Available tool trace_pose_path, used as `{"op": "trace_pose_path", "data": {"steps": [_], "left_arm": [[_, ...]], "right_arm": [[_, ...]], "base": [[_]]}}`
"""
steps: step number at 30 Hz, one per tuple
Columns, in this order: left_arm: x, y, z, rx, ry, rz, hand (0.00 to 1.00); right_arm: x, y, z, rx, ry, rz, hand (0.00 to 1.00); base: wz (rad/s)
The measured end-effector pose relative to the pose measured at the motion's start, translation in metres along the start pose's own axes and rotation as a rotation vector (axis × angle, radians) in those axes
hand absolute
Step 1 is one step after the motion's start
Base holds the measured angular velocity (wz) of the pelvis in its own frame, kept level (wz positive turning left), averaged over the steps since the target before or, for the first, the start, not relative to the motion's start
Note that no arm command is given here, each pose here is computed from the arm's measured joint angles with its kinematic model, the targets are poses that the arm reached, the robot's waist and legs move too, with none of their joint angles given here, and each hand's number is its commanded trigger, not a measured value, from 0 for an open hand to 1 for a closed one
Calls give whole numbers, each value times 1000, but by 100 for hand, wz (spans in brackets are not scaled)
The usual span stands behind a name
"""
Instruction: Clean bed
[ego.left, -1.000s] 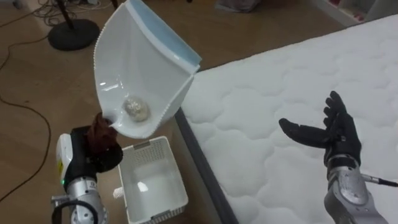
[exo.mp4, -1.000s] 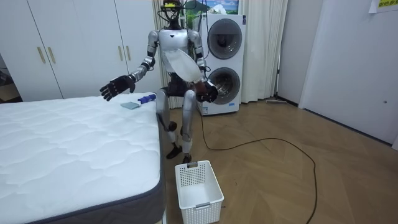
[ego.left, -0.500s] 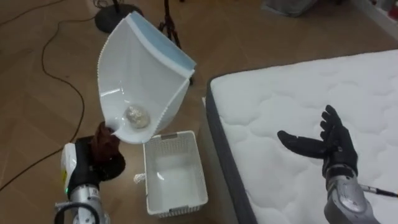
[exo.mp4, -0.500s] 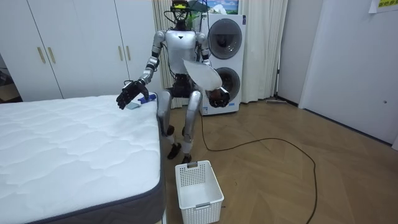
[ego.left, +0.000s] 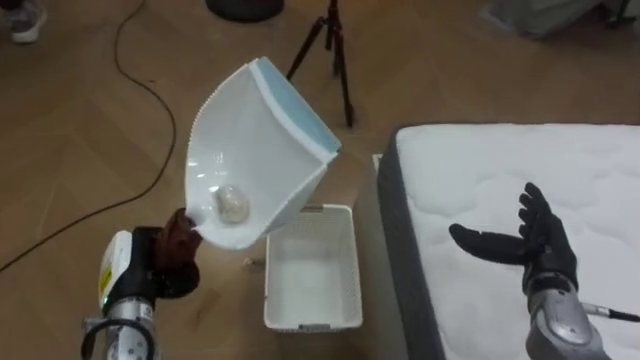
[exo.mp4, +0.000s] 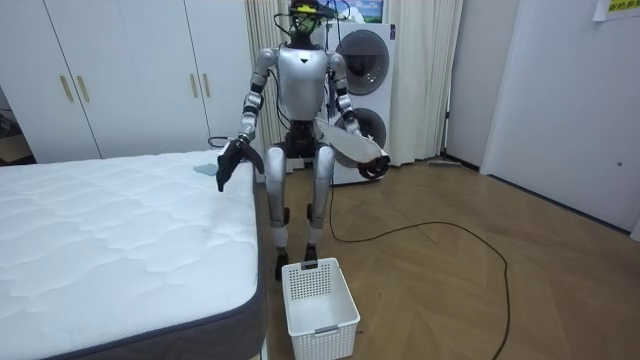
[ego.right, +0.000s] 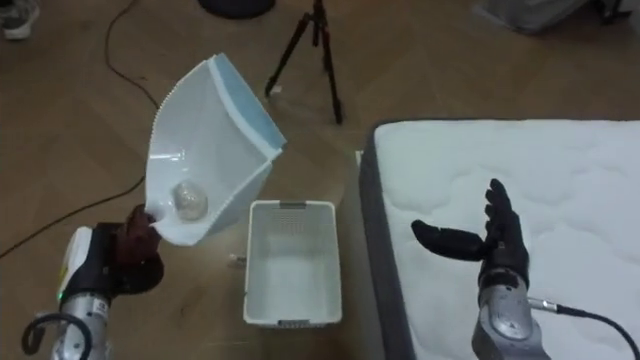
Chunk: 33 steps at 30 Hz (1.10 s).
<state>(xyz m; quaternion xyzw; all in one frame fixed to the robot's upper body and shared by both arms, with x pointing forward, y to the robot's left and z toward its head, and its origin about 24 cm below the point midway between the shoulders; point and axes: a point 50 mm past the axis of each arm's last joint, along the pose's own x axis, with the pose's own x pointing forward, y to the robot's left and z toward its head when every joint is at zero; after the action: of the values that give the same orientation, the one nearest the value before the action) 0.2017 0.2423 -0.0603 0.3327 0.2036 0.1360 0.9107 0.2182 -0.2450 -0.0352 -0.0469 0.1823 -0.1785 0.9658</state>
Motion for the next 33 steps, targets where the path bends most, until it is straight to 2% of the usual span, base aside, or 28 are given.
{"op": "trace_pose_path", "data": {"steps": [11,17,22,25,29,33], "left_arm": [[2,1,-24,101,91,-85,100],[21,20,-26,201,108,-127,100],[37,27,-17,260,115,-214,100],[40,31,-15,280,121,-269,100],[47,48,-14,398,113,-303,100],[49,50,-11,527,93,-342,100]], "right_arm": [[14,-3,-2,-34,6,22,0],[14,-4,-6,-71,21,34,0],[15,-8,-10,-153,25,51,0],[15,-8,-10,-155,24,56,0],[14,-8,-14,-168,43,61,0],[18,-6,-8,-192,12,71,0]], "base": [[23],[8],[0],[-12],[-7],[-5]]}}
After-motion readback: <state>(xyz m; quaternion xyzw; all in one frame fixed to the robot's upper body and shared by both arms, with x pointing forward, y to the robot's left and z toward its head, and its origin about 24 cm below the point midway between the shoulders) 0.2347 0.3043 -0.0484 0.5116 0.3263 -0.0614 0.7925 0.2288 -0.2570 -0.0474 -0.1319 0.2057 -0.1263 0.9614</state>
